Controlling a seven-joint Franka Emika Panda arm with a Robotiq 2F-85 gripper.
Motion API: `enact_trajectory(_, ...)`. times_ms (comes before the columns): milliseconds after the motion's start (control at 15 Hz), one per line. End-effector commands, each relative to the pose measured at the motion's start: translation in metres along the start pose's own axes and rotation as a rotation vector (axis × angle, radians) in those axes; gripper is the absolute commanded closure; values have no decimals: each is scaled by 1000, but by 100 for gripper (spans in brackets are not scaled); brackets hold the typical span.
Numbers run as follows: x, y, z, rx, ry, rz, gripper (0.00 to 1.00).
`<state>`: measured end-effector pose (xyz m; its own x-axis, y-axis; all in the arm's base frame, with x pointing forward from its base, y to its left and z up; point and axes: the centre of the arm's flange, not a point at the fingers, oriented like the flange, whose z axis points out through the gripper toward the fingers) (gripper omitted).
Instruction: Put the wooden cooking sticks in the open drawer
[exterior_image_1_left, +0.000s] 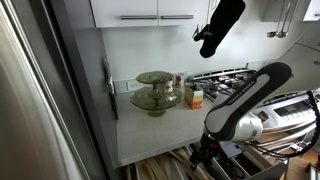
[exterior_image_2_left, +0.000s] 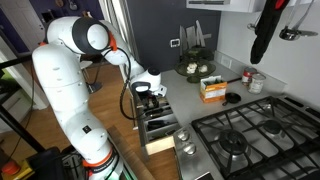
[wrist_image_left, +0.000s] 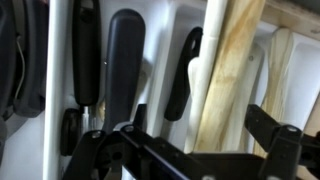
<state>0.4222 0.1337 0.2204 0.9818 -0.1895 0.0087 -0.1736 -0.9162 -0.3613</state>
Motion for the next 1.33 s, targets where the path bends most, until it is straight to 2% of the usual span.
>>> enact_trajectory(0,-32,4,-31,-38,-73,-88,0)
enact_trajectory(333,-48,0,-47,-68,-106,-199,0)
enact_trajectory(467,-48,-4,-45,-77,-156,-242,26)
enact_trajectory(800,-49,-8,-35,-74,-262,-313,65)
enact_trajectory(1067,-45,-12,-27,-58,-314,-351,96)
enact_trajectory(1133,-44,-14,-26,-51,-321,-359,99)
enact_trajectory(1267,-38,-18,-22,-38,-319,-373,100)
